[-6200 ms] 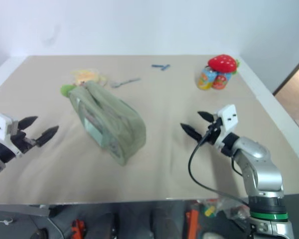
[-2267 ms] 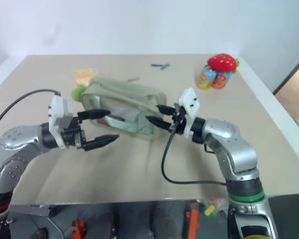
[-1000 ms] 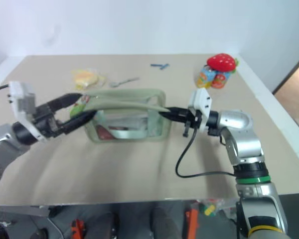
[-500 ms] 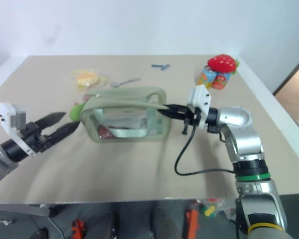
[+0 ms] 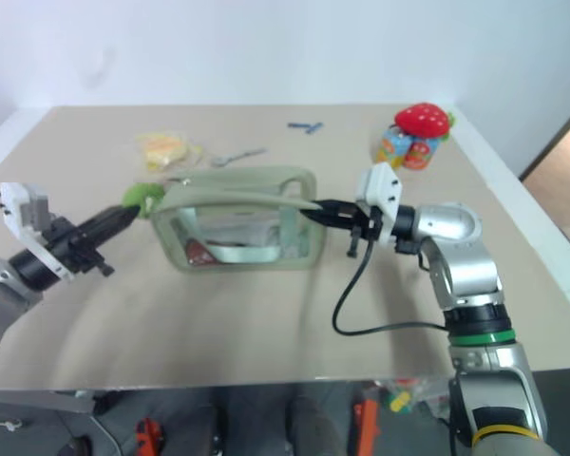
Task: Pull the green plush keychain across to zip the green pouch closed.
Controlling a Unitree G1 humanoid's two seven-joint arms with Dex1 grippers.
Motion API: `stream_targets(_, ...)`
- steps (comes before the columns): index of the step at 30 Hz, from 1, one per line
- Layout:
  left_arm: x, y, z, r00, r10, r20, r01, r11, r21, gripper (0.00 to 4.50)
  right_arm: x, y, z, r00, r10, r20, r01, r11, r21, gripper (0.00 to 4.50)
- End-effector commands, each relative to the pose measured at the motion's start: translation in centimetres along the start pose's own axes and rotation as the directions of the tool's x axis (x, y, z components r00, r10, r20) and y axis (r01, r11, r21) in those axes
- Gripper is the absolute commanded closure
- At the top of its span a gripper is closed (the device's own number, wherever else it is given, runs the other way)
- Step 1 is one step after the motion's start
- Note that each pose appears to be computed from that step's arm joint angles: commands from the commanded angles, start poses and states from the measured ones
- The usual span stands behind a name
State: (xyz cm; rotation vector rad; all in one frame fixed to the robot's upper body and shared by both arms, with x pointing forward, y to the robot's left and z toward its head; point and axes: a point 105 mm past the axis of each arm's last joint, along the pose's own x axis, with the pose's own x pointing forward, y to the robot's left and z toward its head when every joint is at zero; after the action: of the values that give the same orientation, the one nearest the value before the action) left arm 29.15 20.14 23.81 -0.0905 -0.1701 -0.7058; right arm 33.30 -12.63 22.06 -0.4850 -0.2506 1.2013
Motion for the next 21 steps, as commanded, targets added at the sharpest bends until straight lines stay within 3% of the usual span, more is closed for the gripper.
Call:
stream_targets(1, 1.8, -2.0, 4.4, 0.987, -0.135, 0.083, 0.128, 0.988, 0.080, 4.41, -0.2, -0.2, 0.9, 1.000, 0.003, 0.005, -0.003, 0.999, -0.049, 4.50)
stream_targets(6, 4.9, -4.9, 4.1, 0.953, -0.302, 0.006, 0.300, 0.946, 0.120, 4.41, -0.1, -0.3, 0.9, 1.000, 0.008, -0.005, -0.008, 0.999, -0.053, 4.50)
stream_targets(8, 6.3, -5.5, 2.8, 0.936, -0.350, -0.035, 0.352, 0.928, 0.125, 4.41, -0.1, -0.3, 0.8, 1.000, 0.012, -0.012, -0.012, 0.998, -0.058, 4.50)
stream_targets(16, 8.4, -4.9, -0.4, 0.914, -0.365, -0.180, 0.383, 0.920, 0.081, 4.41, -0.1, -0.2, 0.8, 1.000, 0.009, -0.015, -0.010, 0.998, -0.068, 4.50)
stream_targets(17, 8.4, -4.8, -0.4, 0.915, -0.360, -0.183, 0.380, 0.921, 0.084, 3.77, -0.1, -0.2, 0.8, 1.000, 0.008, -0.015, -0.009, 0.998, -0.068, 4.50)
stream_targets(21, 7.3, -5.2, 0.6, 0.898, -0.395, -0.193, 0.418, 0.903, 0.096, 2.43, -0.2, -0.1, 0.7, 1.000, 0.006, -0.017, -0.007, 0.998, -0.068, 4.50)
